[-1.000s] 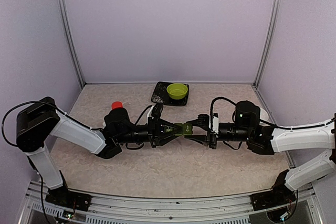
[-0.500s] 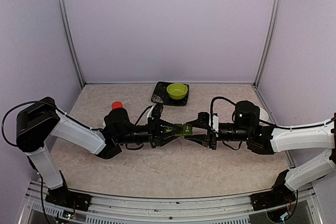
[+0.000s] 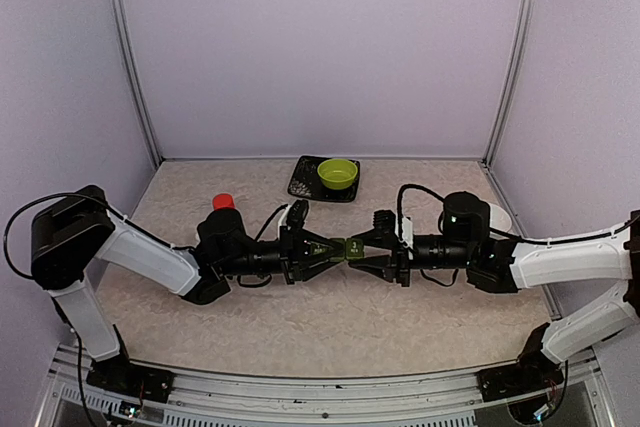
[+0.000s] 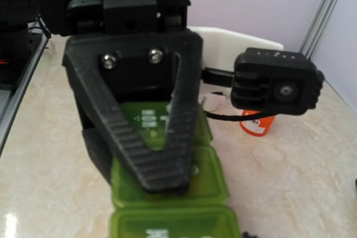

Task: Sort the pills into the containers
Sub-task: Open the pill container in the compartment of the pill container.

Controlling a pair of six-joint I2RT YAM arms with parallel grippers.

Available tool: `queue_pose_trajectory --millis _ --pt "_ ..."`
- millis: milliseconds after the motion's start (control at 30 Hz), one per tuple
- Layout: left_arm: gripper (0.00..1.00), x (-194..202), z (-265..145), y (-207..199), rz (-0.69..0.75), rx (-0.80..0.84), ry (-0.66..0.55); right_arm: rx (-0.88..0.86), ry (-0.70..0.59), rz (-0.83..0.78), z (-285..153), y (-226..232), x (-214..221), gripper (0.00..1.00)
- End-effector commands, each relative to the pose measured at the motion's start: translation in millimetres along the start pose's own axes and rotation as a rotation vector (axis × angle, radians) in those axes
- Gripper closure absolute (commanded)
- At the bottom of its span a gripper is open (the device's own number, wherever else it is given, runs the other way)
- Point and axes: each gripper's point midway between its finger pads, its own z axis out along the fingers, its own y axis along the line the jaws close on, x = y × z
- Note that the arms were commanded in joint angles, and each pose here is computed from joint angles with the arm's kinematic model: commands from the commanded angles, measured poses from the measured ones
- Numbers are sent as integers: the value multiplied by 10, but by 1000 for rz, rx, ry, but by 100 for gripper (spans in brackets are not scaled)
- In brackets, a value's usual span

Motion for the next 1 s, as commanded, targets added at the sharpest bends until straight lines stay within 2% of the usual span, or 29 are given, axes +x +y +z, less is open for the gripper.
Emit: queue_pose_trajectory --millis 0,267,567,800,967 --pt "71 26 12 -14 37 3 6 -68 -124 39 32 62 -381 63" --pt "71 -6 9 -21 39 3 3 -78 -158 55 -16 82 -477 53" --pt "71 -25 8 -18 41 -1 3 -83 -141 68 -24 95 -450 34" --pt "71 -18 12 -11 44 -5 6 72 -91 21 -96 -153 -456 26" --pt "71 -2 21 3 41 -3 10 141 -57 -12 -130 -274 -462 25"
